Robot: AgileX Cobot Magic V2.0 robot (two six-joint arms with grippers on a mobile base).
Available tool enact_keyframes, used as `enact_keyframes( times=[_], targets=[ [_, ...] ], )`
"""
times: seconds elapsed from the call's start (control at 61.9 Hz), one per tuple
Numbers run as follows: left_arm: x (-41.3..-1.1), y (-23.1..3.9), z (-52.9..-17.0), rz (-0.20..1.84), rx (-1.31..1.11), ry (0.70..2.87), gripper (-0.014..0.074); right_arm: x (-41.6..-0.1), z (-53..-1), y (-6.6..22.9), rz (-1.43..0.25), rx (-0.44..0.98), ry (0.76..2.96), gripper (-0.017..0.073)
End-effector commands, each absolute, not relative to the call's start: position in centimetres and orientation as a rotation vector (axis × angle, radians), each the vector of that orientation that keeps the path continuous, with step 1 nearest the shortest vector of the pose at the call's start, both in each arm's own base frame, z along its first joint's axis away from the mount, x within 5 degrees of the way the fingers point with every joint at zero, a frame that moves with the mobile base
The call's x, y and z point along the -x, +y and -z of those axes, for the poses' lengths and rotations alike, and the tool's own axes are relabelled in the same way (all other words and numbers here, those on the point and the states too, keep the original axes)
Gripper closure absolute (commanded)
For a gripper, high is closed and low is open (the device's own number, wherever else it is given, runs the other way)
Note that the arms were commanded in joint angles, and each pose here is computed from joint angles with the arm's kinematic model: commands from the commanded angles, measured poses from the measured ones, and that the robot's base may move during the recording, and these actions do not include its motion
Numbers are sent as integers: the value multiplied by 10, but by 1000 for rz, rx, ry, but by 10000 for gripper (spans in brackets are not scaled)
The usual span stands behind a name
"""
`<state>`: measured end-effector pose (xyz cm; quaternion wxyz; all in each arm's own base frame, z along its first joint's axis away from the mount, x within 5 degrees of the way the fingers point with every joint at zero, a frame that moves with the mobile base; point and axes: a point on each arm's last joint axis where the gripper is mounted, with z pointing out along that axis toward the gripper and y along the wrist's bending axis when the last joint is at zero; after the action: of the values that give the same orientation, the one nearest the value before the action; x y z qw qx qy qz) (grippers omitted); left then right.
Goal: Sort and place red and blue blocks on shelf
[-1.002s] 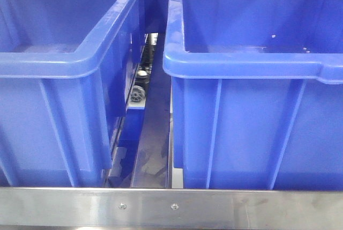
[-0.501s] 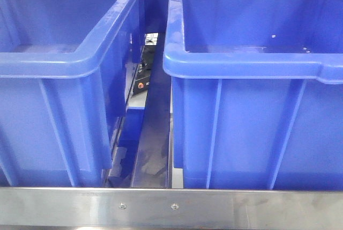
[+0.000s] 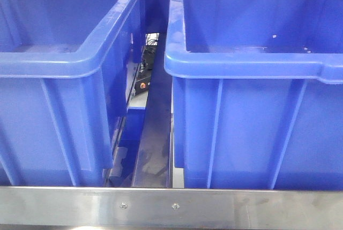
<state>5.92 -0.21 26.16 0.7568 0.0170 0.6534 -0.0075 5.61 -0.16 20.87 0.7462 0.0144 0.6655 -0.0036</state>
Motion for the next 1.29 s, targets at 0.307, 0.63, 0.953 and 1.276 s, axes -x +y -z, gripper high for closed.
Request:
enact_keyframes(
  times=[0.307, 0.63, 0.953, 1.276],
  targets=[
    [-55, -1, -214, 31, -12, 1389, 460, -52, -224, -2, 24, -35, 1327, 502],
    [-54, -3, -214, 47, -58, 1377, 460, -52, -224, -2, 24, -35, 1328, 502],
    [-54, -3, -214, 54, -48, 1377, 460, -52, -224, -2, 24, -35, 1328, 502],
    [-54, -3, -214, 54, -48, 1377, 460, -52, -224, -2, 24, -35, 1328, 502]
  ],
)
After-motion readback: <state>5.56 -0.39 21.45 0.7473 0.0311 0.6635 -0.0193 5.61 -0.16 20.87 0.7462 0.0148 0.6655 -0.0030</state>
